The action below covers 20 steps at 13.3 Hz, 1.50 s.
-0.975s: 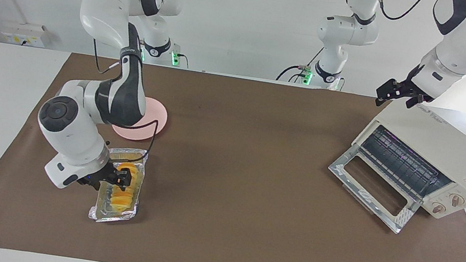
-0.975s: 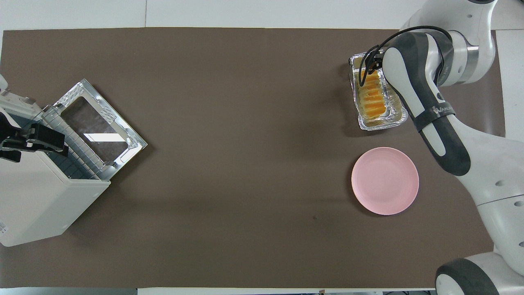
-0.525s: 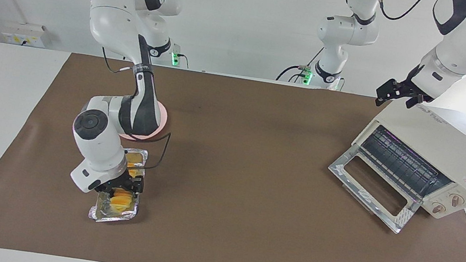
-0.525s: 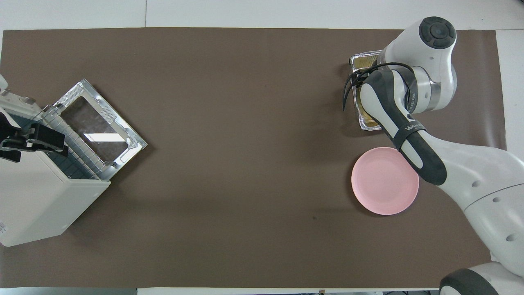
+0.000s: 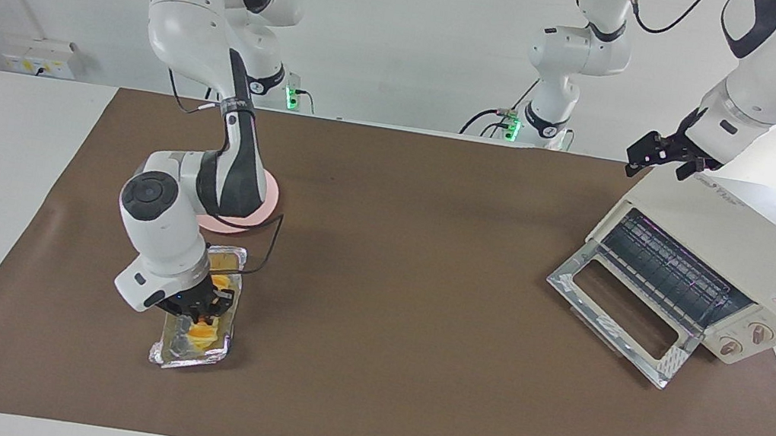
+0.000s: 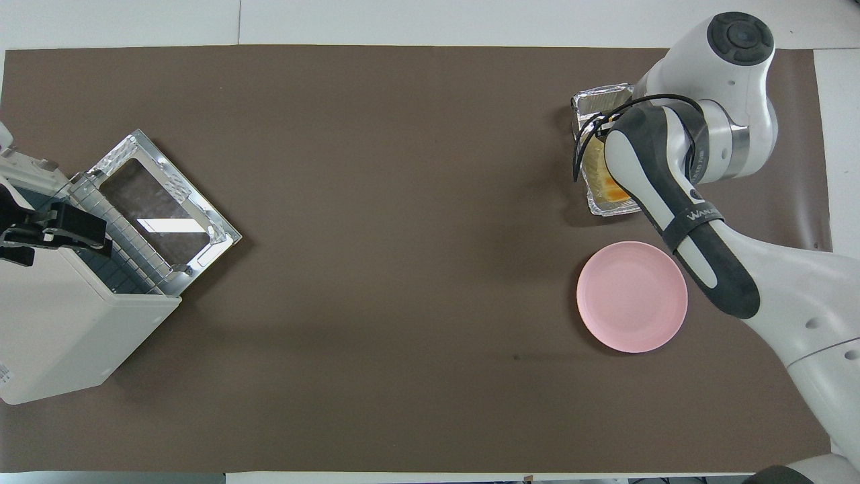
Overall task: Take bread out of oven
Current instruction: 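Move the bread onto the pink plate with the right gripper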
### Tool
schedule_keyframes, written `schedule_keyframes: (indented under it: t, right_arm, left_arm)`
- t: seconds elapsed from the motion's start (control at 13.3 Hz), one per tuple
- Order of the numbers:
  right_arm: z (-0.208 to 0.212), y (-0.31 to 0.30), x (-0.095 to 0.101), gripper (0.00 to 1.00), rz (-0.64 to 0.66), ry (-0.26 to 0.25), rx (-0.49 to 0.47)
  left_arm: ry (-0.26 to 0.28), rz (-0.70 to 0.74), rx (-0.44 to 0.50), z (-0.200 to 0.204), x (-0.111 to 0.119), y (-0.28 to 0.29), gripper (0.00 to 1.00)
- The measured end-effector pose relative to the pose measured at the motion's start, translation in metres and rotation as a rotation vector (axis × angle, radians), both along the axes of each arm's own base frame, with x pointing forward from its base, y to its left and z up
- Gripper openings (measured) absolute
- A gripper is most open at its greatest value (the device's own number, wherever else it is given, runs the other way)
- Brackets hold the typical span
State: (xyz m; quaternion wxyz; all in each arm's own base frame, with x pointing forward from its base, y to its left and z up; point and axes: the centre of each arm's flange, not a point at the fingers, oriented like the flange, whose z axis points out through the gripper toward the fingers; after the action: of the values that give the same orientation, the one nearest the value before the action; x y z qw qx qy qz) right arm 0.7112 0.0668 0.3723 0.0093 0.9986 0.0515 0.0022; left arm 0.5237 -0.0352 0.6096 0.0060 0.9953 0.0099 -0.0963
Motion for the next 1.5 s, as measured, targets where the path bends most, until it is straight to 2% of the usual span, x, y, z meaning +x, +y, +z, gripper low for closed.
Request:
schedule_keyframes:
  t: [0.15,0.3,0.38,0.6,0.82,1.05,1.2,1.27,1.43,1.5]
  right_arm:
    - [0.058,0.000,-0.027,0.10,0.001,0.043,-0.013]
    - [0.093,0.001,-0.069,0.09,-0.003,0.051,0.001]
    - [0.095,0.002,-0.097,0.09,-0.008,0.037,0.019]
    - [0.050,-0.002,-0.175,0.09,-0.008,-0.048,0.023]
    - [-0.018,-0.009,-0.243,0.09,-0.006,-0.090,0.019]
    - [-0.049,-0.013,-0.269,0.09,-0.005,-0.145,0.024]
    - [-0.055,-0.013,-0.273,0.09,-0.005,-0.143,0.024]
    - [-0.054,-0.013,-0.273,0.15,-0.005,-0.135,0.023]
    - [-0.040,-0.011,-0.267,0.36,-0.004,-0.069,0.014]
    - [-0.018,-0.009,-0.257,0.48,-0.004,-0.032,0.008]
  left_arm:
    - [0.000,0.000,0.000,0.000,0.000,0.000,1.00]
    - [0.000,0.000,0.000,0.000,0.000,0.000,1.00]
    - [0.000,0.000,0.000,0.000,0.000,0.000,1.00]
    - [0.000,0.000,0.000,0.000,0.000,0.000,1.00]
    - [0.000,0.000,0.000,0.000,0.000,0.000,1.00]
    - [0.000,0.000,0.000,0.000,0.000,0.000,1.00]
    - [0.000,0.000,0.000,0.000,0.000,0.000,1.00]
    - [0.000,0.000,0.000,0.000,0.000,0.000,1.00]
    - [0.000,0.000,0.000,0.000,0.000,0.000,1.00]
    - [0.000,0.000,0.000,0.000,0.000,0.000,1.00]
